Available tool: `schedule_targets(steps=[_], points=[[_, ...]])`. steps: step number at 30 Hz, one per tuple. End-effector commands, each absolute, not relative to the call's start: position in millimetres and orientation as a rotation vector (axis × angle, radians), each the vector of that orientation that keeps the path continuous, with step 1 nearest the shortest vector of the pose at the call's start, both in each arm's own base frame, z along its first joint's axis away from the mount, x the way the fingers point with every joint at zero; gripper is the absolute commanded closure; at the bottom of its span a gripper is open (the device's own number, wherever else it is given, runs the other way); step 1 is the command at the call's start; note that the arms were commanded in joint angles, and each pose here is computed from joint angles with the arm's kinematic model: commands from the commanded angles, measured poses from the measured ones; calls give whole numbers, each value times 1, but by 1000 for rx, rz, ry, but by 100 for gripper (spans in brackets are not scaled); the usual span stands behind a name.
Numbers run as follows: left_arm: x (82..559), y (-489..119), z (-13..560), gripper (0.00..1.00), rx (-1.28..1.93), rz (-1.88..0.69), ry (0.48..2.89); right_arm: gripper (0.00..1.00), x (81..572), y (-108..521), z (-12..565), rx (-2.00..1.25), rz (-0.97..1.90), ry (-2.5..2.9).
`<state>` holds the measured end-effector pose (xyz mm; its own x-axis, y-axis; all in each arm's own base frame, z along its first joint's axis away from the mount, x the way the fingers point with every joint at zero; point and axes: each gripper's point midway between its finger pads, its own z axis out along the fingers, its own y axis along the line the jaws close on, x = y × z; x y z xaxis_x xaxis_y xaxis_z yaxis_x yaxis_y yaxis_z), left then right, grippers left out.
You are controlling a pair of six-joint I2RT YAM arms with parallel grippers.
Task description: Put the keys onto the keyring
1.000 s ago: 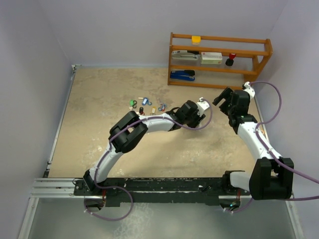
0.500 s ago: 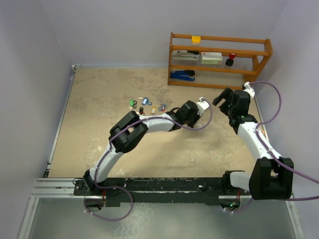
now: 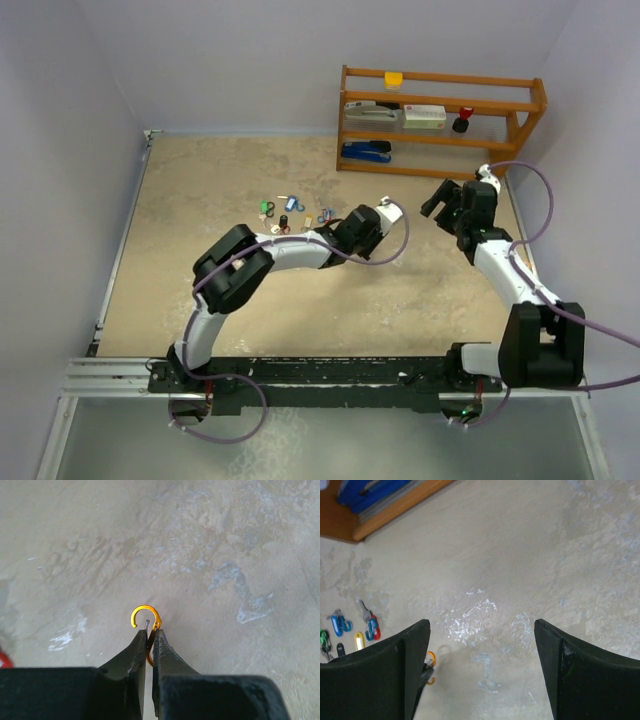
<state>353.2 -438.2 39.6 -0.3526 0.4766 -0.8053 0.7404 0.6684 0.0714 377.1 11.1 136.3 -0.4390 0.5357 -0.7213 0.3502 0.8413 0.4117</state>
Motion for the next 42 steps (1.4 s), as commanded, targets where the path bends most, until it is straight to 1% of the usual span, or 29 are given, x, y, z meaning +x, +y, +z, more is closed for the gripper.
schedule_targets(steps=[1, 6, 11, 13, 22, 27, 33, 42], points=[[375, -417, 103, 100, 766, -379, 1933, 14, 389, 28, 135, 521, 326, 2120], [385, -379, 121, 100, 592, -317, 1915, 15, 392, 58, 122, 394, 386, 2196], [387, -346, 135, 100, 437, -248, 1871, 16, 389, 93, 106, 262, 371, 2273], [387, -334, 141, 100, 381, -227, 1848, 16, 397, 108, 113, 220, 394, 2264], [379, -286, 162, 100, 160, -168, 1750, 18, 398, 162, 99, 81, 464, 2319], [380, -267, 166, 100, 80, -188, 1737, 20, 399, 185, 95, 6, 496, 2332], [393, -228, 171, 100, -101, -331, 1738, 24, 401, 226, 90, -133, 497, 2351], [392, -192, 187, 100, -218, -350, 1733, 30, 409, 263, 85, -224, 492, 2352]])
